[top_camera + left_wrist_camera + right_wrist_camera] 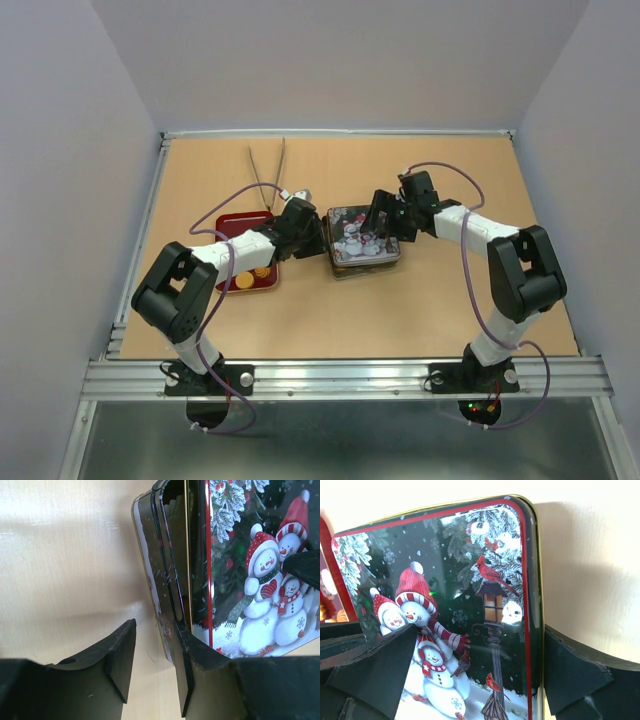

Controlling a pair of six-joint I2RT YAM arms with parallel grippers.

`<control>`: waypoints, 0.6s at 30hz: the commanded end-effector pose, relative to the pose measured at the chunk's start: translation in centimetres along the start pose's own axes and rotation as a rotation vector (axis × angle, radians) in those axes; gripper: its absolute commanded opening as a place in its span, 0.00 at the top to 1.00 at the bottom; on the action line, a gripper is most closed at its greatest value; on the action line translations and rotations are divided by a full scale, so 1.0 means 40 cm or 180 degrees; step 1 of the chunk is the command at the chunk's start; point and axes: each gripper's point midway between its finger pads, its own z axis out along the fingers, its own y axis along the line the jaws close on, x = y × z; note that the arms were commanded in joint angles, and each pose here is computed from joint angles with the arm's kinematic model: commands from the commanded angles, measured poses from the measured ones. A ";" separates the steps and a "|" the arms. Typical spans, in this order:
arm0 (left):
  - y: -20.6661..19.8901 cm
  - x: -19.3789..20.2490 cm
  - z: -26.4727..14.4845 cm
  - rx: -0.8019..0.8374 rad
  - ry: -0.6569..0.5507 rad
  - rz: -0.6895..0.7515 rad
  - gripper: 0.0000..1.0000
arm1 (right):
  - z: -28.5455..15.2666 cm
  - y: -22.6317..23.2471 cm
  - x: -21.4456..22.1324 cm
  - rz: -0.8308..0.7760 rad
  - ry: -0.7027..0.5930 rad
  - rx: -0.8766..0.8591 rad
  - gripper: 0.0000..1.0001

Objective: Pack the cookies

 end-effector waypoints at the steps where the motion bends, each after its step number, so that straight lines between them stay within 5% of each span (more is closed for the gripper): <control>1: -0.061 0.057 0.002 0.0262 0.0224 0.0081 0.54 | -0.009 0.095 0.062 -0.0013 0.0290 -0.0696 0.00; 18: -0.065 0.068 0.010 0.0240 0.0265 0.0096 0.54 | -0.049 0.131 0.004 -0.0082 0.0141 -0.1131 0.00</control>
